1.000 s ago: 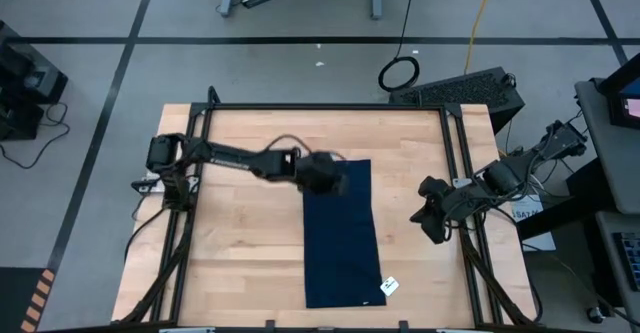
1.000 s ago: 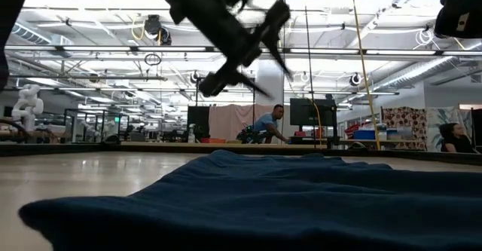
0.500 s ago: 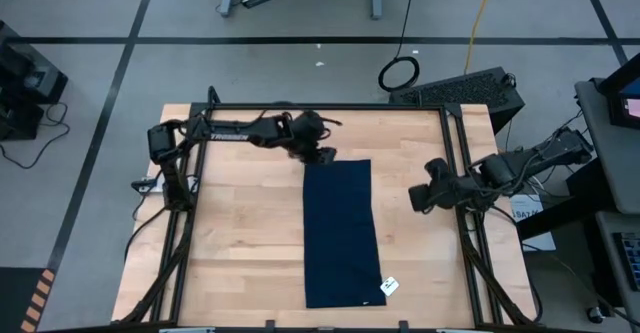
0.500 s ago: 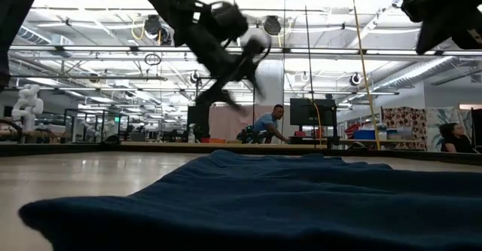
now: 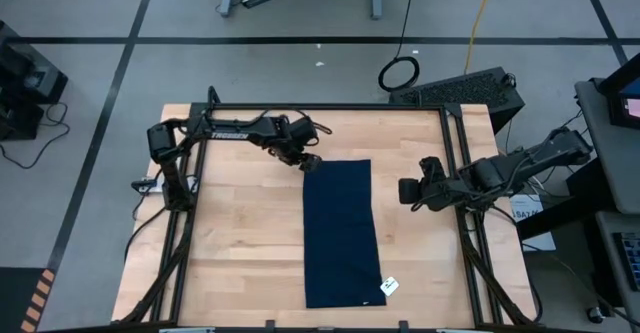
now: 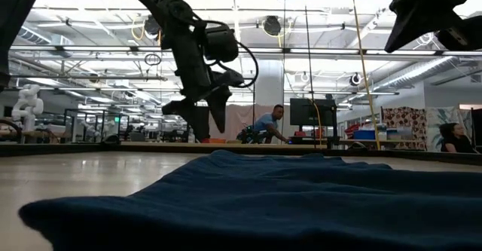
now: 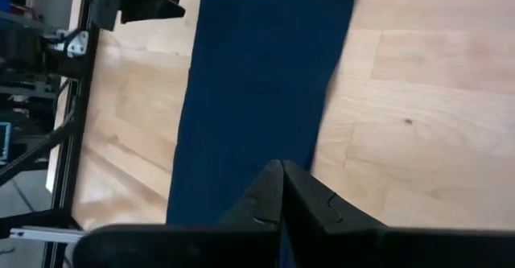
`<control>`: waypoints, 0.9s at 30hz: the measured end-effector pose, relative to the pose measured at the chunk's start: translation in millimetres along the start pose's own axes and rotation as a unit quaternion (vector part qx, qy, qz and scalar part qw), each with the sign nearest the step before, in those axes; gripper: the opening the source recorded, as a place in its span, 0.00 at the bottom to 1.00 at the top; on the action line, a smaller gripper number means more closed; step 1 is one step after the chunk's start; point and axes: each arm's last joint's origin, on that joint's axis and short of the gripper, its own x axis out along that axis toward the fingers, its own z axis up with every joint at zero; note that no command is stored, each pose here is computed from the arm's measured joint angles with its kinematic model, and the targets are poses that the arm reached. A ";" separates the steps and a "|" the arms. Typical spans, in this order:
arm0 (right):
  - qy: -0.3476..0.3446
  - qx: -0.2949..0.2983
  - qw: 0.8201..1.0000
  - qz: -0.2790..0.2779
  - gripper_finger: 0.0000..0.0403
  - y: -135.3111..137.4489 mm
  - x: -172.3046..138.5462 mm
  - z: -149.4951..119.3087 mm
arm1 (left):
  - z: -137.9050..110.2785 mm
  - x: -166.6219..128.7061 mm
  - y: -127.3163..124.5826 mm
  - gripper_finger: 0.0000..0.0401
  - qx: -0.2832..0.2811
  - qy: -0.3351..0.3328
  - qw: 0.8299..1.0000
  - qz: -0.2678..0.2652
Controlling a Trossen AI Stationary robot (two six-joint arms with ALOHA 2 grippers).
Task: Roll towel
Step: Roll the dark blue towel
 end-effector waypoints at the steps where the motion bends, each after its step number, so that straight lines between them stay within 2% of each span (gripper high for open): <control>1: 0.002 0.000 1.000 0.000 0.00 0.9 1.3 -0.8 | -0.7 2.7 -0.7 0.52 0.003 -0.008 1.000 0.014; 4: 0.006 0.001 1.000 0.003 0.00 4.0 5.2 -3.2 | -0.6 7.1 0.6 0.46 -0.001 -0.024 0.999 0.040; 6: 0.007 0.005 1.000 0.011 0.00 6.7 6.6 -4.2 | 3.0 10.5 -1.7 0.41 -0.001 -0.036 0.999 0.026; 11: 0.011 0.008 1.000 0.017 0.00 9.9 9.6 -6.1 | -3.4 12.1 -8.9 0.30 -0.002 -0.009 1.000 -0.004; 15: 0.021 0.007 1.000 0.017 0.00 10.4 10.3 -7.3 | -13.0 8.6 -24.8 0.17 0.023 -0.004 0.999 -0.036; 19: 0.020 0.003 1.000 0.014 0.00 9.8 10.1 -7.0 | -17.7 18.4 -32.6 0.03 0.051 -0.020 0.998 -0.028; 27: 0.020 0.000 1.000 0.012 0.00 9.2 10.0 -6.9 | -13.0 43.2 -19.3 0.04 0.037 -0.021 0.999 0.026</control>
